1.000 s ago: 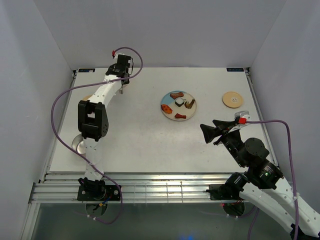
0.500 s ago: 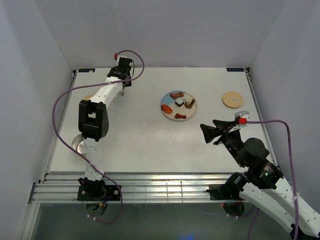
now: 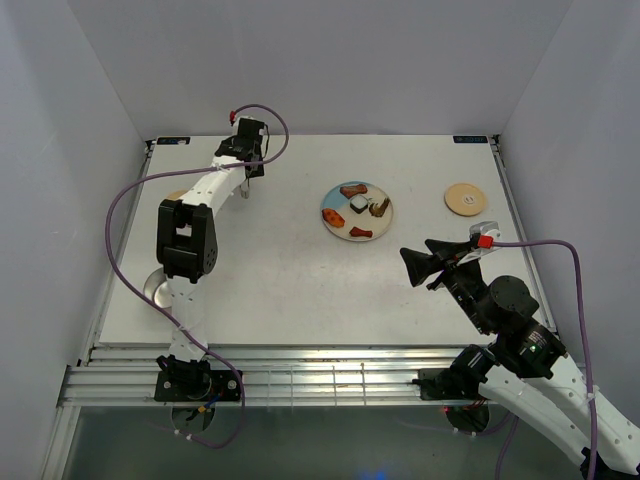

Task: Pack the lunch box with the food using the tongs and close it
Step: Place the fake food in the packing box, then pick up the fake food from the plate.

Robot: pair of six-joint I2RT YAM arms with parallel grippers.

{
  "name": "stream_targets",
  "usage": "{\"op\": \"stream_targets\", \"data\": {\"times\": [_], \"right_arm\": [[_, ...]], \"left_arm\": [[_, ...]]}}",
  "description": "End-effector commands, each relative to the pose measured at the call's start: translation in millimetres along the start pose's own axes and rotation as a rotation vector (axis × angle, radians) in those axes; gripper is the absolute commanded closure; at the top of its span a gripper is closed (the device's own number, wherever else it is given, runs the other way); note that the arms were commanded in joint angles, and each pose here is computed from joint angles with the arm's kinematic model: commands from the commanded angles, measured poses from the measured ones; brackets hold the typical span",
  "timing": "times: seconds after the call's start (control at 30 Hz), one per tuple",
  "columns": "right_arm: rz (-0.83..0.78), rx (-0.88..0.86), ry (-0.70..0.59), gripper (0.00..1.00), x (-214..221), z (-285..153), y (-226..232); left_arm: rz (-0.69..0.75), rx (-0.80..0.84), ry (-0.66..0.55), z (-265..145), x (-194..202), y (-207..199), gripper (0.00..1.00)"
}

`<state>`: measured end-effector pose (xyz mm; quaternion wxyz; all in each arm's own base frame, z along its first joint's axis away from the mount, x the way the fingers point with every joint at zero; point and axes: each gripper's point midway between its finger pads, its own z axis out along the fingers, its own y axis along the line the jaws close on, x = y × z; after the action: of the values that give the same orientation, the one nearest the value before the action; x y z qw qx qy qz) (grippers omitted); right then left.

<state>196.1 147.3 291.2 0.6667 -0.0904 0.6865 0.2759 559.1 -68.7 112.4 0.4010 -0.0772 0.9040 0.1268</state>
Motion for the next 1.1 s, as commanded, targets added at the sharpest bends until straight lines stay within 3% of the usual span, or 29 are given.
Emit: {"op": "stream_targets", "data": {"times": [0.0,0.33,0.63,0.73,0.87,1.07], "right_arm": [[0.001,-0.013,-0.059,0.3,-15.6,1.0,3.6],[0.003,-0.015,-0.054,0.3,-13.8,2.7,4.2],[0.002,-0.016,-0.051,0.3,-13.3,3.7,4.6],[0.003,-0.017,-0.054,0.3,-14.0,3.2,4.7],[0.002,-0.017,-0.051,0.3,-12.9,3.5,4.8],[0.002,-0.023,-0.049,0.3,-12.6,3.5,5.8]], "left_arm": [[-0.06,0.023,-0.12,-37.3,-50.0,9.0,0.36],[-0.087,0.052,-0.172,-70.4,-73.9,16.3,0.35],[-0.086,0.122,-0.215,-129.2,-90.2,2.8,0.35],[-0.057,0.174,-0.203,-149.7,-72.4,-22.9,0.35],[0.03,0.245,-0.173,-177.0,-26.5,-76.9,0.35],[0.118,0.313,-0.111,-199.3,43.5,-121.9,0.36]]}}
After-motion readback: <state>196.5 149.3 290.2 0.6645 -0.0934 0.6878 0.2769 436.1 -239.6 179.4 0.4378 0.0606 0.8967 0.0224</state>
